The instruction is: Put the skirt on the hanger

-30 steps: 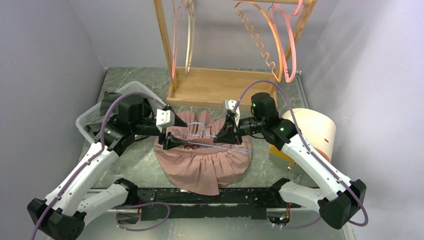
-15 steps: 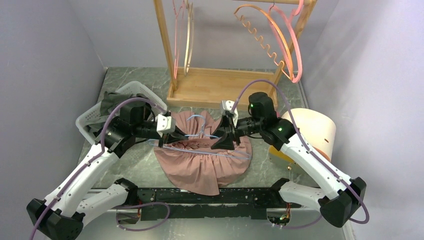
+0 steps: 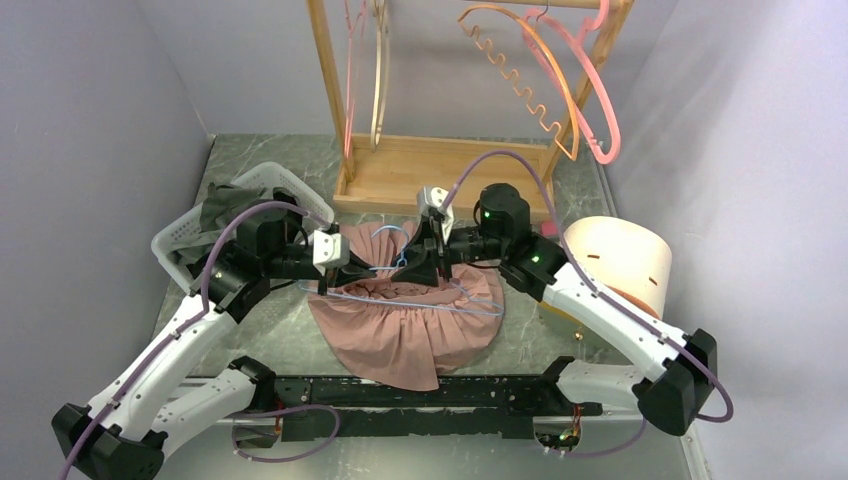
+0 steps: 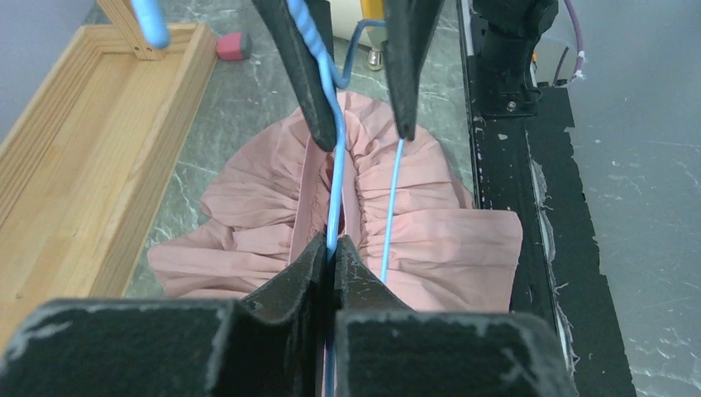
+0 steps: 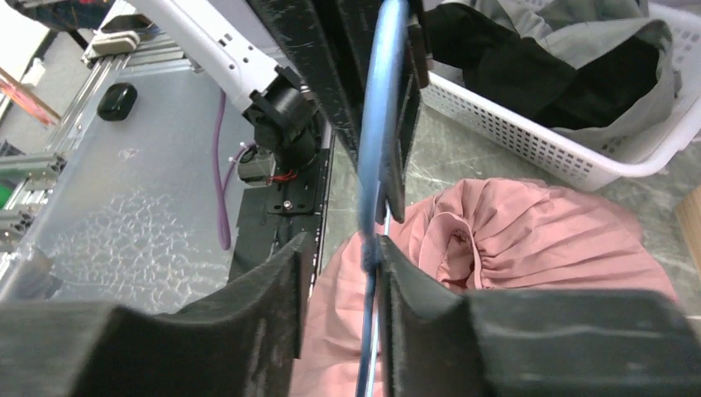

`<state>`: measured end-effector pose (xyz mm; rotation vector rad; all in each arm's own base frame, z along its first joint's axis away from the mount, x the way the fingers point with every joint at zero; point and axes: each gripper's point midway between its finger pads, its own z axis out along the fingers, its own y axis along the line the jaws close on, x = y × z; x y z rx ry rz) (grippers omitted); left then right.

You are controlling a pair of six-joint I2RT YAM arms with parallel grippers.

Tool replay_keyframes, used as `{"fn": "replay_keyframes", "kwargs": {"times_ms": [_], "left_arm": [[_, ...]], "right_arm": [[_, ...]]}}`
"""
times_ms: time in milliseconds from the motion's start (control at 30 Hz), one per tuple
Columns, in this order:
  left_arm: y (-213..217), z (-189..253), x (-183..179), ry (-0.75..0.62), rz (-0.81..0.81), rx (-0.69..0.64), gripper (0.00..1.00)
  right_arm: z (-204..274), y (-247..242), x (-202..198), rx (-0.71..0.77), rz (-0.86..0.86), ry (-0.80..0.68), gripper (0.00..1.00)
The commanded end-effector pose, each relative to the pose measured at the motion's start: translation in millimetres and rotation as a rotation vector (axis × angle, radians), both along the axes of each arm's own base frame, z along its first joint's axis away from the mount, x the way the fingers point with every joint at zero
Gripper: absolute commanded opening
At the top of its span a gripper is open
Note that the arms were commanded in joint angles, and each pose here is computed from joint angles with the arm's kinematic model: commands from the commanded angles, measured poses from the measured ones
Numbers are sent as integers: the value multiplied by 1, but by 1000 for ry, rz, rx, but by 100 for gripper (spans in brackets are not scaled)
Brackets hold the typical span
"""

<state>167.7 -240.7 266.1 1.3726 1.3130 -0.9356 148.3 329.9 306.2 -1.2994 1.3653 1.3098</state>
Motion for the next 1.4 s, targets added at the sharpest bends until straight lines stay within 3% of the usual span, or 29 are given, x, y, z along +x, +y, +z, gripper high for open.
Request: {"fn": "replay_keyframes", "kwargs": {"times_ms": [0, 33, 100, 167, 233, 433, 567, 733, 933, 1167, 1367], "left_arm": [[-2, 11, 8, -63, 31, -38, 7], [-2, 12, 8, -62, 37, -41, 7], [-1, 12, 10, -47, 63, -51, 19], [2, 16, 18, -36, 131, -69, 36], [8, 21, 29, -21, 237, -90, 45], [39, 38, 53, 121, 588, -198, 59], [61, 20, 61, 397, 843, -276, 67], [80, -47, 52, 786, 1118, -143, 65], [79, -107, 27, 1014, 1169, 59, 62], [75, -147, 29, 1092, 1202, 181, 48], [78, -156, 50, 1048, 1267, 200, 33]], "right_arm": [[12, 12, 5, 33, -16, -12, 31], [12, 12, 6, 34, -21, -16, 22], [11, 13, 12, 30, -51, -25, 1], [9, 11, 21, 12, -102, -48, 0], [7, 5, 27, -8, -148, -88, 0], [13, -32, 37, -66, -315, -247, 0], [13, -58, 33, -124, -377, -294, 0], [-1, -77, 27, -227, -387, -302, 0], [-10, -85, 16, -292, -337, -299, 0], [-9, -79, 1, -264, -254, -285, 0], [-18, -74, -2, -272, -204, -266, 0]]}}
